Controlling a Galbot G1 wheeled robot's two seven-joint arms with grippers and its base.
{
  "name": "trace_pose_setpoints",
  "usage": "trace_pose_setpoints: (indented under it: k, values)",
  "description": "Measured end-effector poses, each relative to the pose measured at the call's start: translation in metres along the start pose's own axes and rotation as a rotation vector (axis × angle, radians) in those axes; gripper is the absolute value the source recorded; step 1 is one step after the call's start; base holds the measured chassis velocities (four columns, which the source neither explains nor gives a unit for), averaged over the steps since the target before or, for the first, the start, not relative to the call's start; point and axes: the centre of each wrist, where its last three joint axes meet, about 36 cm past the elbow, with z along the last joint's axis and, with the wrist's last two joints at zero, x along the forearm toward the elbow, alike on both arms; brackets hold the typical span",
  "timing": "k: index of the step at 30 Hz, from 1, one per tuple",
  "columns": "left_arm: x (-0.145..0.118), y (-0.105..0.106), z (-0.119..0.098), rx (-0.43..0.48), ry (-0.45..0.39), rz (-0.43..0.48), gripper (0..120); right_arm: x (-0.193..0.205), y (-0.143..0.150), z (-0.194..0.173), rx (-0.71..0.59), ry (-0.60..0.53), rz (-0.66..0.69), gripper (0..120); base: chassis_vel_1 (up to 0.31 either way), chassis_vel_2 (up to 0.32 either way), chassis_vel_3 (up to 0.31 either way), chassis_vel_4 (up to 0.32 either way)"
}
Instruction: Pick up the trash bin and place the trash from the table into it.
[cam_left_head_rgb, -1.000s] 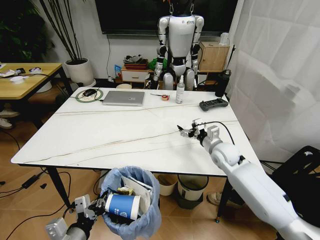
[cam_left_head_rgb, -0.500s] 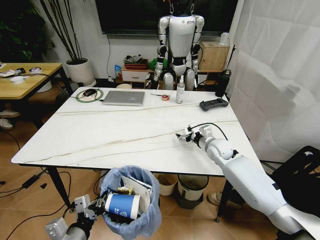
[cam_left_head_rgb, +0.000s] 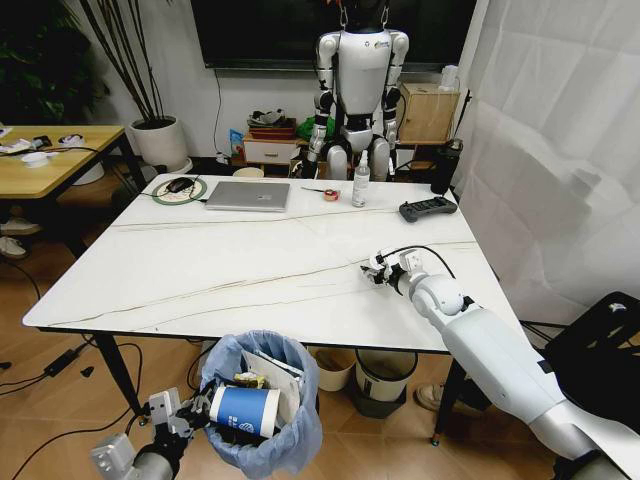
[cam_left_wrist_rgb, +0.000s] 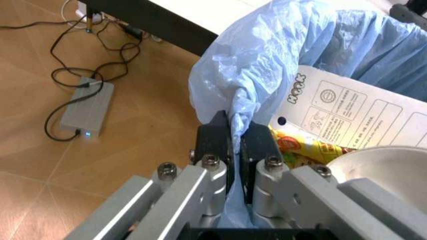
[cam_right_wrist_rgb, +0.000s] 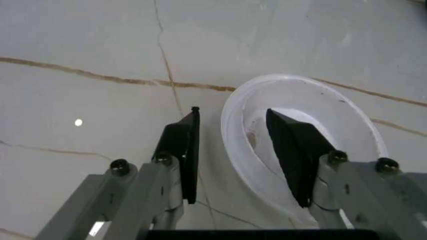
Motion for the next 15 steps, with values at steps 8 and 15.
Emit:
trace_pose_setpoints:
  k: [8,15]
  values:
    - [-0.0003,0.0011,-0.0005,-0.002,0.002,0.000,0,0.0003,-0.0012,0.0029,0.018,0.006,0.007,6,0.000,0.000,0.000,0.000]
    - [-0.0011,0.0021,0.0000,-0.001,0.004,-0.001,0,0.0047,-0.0029,0.0047,0.026,0.000,0.004,0,0.000,0.000,0.000,0.000]
